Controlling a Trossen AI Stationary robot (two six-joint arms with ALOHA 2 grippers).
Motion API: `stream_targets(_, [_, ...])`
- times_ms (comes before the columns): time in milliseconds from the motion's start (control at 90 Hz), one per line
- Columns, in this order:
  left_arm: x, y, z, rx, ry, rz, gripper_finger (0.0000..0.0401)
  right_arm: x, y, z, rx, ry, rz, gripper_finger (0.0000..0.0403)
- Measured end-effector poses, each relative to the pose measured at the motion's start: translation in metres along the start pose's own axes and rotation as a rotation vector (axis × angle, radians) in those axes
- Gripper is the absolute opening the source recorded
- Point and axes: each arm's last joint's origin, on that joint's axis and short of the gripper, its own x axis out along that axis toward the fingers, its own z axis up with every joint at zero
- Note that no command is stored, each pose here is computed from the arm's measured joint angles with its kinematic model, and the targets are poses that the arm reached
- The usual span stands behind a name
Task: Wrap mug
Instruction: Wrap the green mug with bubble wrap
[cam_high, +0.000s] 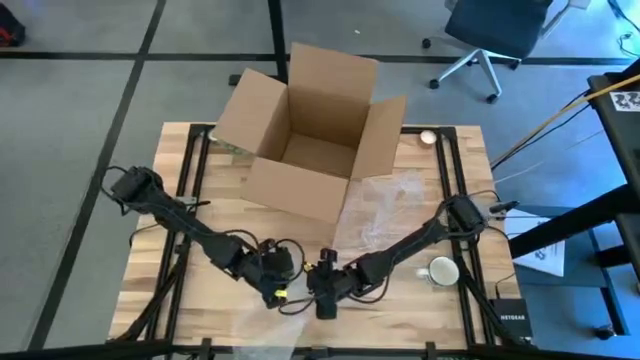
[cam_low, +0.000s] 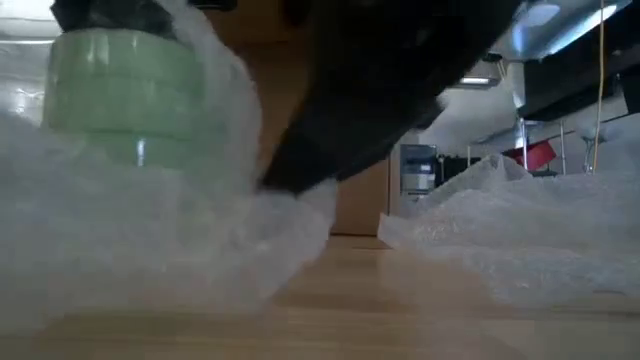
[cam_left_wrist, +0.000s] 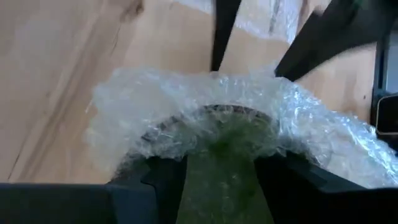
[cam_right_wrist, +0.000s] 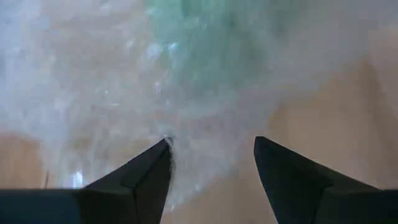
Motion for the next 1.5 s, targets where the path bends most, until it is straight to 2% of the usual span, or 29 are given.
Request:
stream_targets(122, [0.000, 0.002, 0.001, 0.003, -0.006, 0.010, 0.0170, 0.019, -0.005, 0.001, 0.026, -0.078, 0.022, 0.0211])
stream_targets(244, [0.000, 0.007, 0.004, 0.031, 0.013, 0.038, 0.0170, 0.025, -0.018, 0.006, 0.006, -0.109, -0.046, 0.0211])
stream_targets(389, [-0.001, 0.020, 0.003, 0.056, 0.072, 0.142, 0.0170, 0.031, -0.044, 0.016, -0.025, -0.142, -0.132, 0.0211])
stream_targets(578, [-0.007, 0.037, -0.001, 0.016, 0.165, 0.261, 0.0170, 0.036, -0.076, 0.030, 0.010, -0.192, -0.189, 0.0211])
stream_targets(744, [-0.010, 0.039, 0.002, 0.007, 0.158, 0.258, 0.0170, 0.028, -0.083, 0.033, -0.016, -0.108, -0.122, 0.0211])
stream_targets(856, [-0.012, 0.040, 0.002, 0.000, 0.149, 0.256, 0.0170, 0.005, -0.070, 0.035, -0.049, -0.022, -0.029, 0.0211])
stream_targets(967, [-0.013, 0.040, 0.002, -0.004, 0.146, 0.256, 0.0170, -0.023, -0.050, 0.032, -0.105, 0.055, 0.009, 0.0211])
stream_targets(1133, [-0.013, 0.040, 0.002, -0.007, 0.144, 0.254, 0.0170, -0.046, -0.002, 0.013, -0.189, 0.106, 0.079, 0.0211])
stream_targets(1300, [-0.013, 0.040, 0.002, -0.002, 0.140, 0.250, 0.0170, -0.027, 0.040, -0.018, -0.249, 0.066, 0.107, 0.0211])
stream_targets(1456, [-0.011, 0.038, 0.004, 0.014, 0.124, 0.226, 0.0170, 0.012, 0.044, -0.034, -0.176, 0.009, 0.138, 0.0211])
stream_targets(1500, [-0.011, 0.037, 0.005, 0.013, 0.118, 0.222, 0.0170, 0.022, 0.044, -0.033, -0.157, -0.047, 0.154, 0.0211])
